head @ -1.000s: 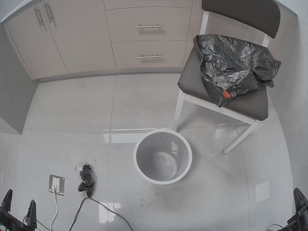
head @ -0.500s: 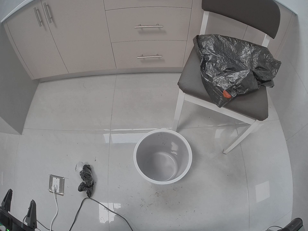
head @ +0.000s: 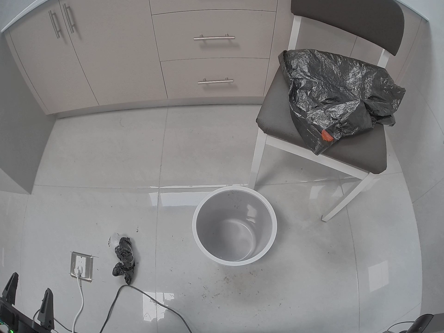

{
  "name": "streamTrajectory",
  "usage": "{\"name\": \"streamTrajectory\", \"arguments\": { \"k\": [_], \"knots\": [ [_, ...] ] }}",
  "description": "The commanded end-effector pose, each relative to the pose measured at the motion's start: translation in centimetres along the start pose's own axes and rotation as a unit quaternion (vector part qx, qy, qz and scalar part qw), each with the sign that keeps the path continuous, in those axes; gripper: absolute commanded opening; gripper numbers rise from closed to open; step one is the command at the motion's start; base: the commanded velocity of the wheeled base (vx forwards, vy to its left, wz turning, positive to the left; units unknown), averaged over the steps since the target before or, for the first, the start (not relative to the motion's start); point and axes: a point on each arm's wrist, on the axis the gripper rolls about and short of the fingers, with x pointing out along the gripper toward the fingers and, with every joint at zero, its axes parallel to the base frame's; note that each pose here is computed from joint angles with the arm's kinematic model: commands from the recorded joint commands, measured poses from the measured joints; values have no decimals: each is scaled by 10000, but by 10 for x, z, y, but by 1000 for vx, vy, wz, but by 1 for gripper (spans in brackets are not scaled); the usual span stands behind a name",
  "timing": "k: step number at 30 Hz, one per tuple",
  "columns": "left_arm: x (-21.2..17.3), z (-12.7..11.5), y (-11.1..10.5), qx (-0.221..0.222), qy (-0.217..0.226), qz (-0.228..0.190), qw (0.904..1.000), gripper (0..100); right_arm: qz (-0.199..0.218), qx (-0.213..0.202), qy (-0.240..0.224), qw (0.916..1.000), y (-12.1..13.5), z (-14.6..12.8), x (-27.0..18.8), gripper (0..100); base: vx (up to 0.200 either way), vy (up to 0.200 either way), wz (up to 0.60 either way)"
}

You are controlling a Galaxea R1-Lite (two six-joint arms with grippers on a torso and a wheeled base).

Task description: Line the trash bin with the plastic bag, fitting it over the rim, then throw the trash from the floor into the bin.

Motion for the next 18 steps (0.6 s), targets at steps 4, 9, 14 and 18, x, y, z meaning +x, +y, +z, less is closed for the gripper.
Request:
{"name": "streamTrajectory", "arguments": {
  "k": [4,9,14,18],
  "knots": [
    [4,-4,-1,38,258,105,9996,100,824,-419,1230,9881,111,-16,156,0,0,0,0],
    [4,-4,-1,53,266,113,9996,100,855,-607,1329,9856,128,-23,170,0,0,0,0],
    [4,-4,-1,99,259,111,9996,100,905,-663,1341,9846,138,-28,184,0,0,0,0],
    [5,-4,-1,91,297,142,9994,100,909,-633,1293,9854,141,-26,189,0,0,0,0]
  ]
}}
